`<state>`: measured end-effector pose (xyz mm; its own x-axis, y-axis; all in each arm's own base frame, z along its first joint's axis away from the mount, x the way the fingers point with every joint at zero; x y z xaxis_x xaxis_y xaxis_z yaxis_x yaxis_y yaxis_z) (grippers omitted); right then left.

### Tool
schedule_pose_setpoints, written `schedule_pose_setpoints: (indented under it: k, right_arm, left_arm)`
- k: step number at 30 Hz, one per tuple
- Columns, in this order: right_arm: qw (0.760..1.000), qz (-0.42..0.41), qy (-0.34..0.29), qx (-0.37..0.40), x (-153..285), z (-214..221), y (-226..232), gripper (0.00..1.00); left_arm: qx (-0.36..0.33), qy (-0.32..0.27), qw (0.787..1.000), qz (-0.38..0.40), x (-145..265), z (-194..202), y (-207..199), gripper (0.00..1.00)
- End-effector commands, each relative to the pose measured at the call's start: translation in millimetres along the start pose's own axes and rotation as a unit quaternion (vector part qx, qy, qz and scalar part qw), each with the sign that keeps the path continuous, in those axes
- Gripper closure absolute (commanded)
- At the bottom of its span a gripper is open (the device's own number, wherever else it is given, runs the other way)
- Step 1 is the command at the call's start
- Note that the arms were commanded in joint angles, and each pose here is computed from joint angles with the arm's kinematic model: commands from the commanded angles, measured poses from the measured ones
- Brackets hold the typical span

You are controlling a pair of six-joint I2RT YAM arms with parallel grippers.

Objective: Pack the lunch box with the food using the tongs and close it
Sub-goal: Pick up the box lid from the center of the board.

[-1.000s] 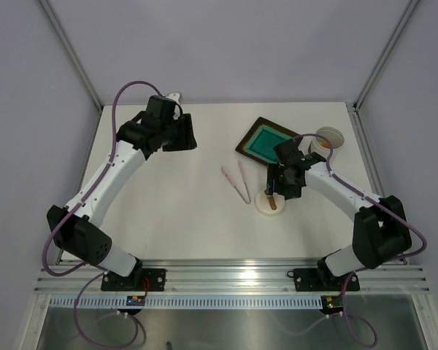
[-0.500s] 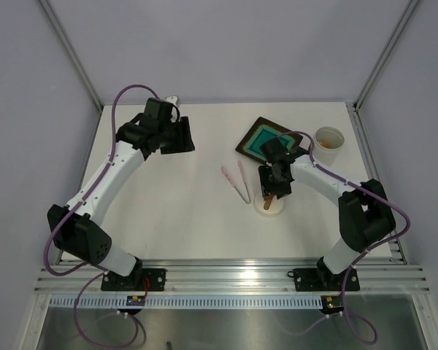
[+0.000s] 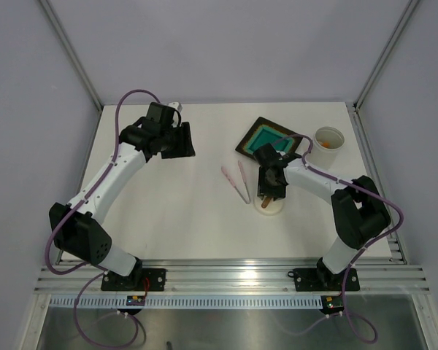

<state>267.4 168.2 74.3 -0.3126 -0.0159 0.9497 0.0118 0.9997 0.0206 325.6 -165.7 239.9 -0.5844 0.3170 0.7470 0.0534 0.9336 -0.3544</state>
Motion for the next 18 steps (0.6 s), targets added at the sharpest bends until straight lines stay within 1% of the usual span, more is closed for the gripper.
schedule_pose_setpoints:
  k: [1, 5, 7, 10, 11, 14, 17, 18]
  right_arm:
    - [0.998, 0.024, -0.04, -0.033, -9, -10, 1, 0.48]
    - [0.997, 0.026, -0.06, -0.031, -16, -17, 2, 0.48]
    - [0.997, 0.018, -0.066, -0.017, -21, -19, 6, 0.48]
    - [0.997, 0.021, -0.074, -0.009, -28, -23, 6, 0.52]
    - [0.997, 0.022, -0.075, -0.006, -29, -24, 6, 0.55]
    - [0.997, 0.023, -0.069, -0.003, -32, -24, 7, 0.61]
    - [0.997, 0.022, -0.071, -0.003, -31, -24, 7, 0.71]
    - [0.997, 0.022, -0.074, -0.002, -29, -25, 6, 0.77]
  left_arm:
    - [-0.006, -0.021, 0.999, 0.028, 8, -7, -9, 0.46]
    - [-0.007, -0.022, 0.999, 0.029, 8, -6, -9, 0.46]
    - [-0.007, -0.02, 0.999, 0.028, 7, -5, -8, 0.46]
    - [-0.007, -0.021, 0.999, 0.029, 7, -5, -8, 0.46]
    - [-0.007, -0.019, 0.999, 0.028, 7, -4, -8, 0.46]
    - [-0.008, -0.019, 0.999, 0.028, 7, -4, -7, 0.46]
    - [-0.009, -0.019, 0.999, 0.026, 7, -4, -7, 0.46]
    - [-0.009, -0.018, 0.999, 0.027, 6, -4, -7, 0.46]
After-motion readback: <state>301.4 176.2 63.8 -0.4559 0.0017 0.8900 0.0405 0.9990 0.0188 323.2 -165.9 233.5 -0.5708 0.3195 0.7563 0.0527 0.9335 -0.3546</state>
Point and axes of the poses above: each gripper's point midway between its finger pads, its own x axis back along the fingers, its own y axis along the line the jaws close on, z = x × y, the point moved 3 cm from there along x, back along the fingers, and after that the axes turned 4 degrees about x, right-handed, at the moved point
